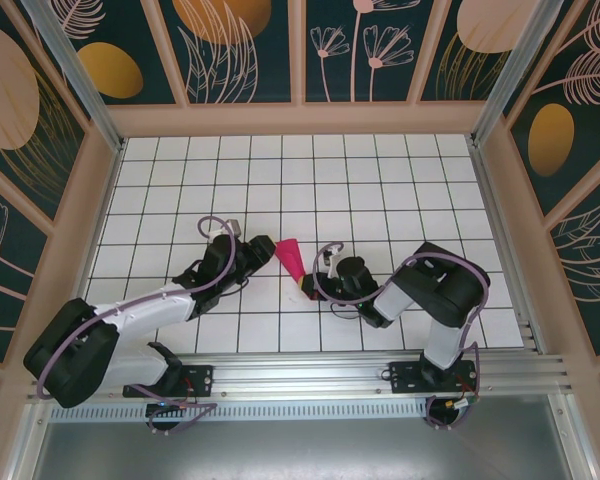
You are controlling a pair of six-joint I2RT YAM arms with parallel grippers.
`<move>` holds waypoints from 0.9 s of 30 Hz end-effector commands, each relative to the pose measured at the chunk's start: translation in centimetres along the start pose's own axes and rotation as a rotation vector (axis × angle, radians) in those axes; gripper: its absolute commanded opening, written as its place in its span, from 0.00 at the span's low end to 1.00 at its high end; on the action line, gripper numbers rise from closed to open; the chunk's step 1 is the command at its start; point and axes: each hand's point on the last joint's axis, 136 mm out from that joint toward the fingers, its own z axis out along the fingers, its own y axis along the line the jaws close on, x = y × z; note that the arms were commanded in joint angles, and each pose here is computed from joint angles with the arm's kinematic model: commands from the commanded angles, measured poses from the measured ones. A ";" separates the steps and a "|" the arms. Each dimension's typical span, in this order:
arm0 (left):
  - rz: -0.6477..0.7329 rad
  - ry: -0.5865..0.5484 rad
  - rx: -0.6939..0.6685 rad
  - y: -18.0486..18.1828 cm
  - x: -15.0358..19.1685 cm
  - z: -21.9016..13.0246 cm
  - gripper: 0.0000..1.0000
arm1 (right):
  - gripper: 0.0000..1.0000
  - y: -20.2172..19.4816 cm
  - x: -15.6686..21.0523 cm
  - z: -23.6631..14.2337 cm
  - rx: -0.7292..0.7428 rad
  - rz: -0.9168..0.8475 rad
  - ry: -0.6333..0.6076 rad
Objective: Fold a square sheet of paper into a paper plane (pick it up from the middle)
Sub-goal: Fold the wing for the fifth time at the center of the table.
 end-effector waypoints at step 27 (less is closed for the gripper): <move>-0.009 0.258 0.171 -2.8 4.5 5.1 0.29 | 0.00 -5.5 2.1 -0.6 0.137 0.461 0.043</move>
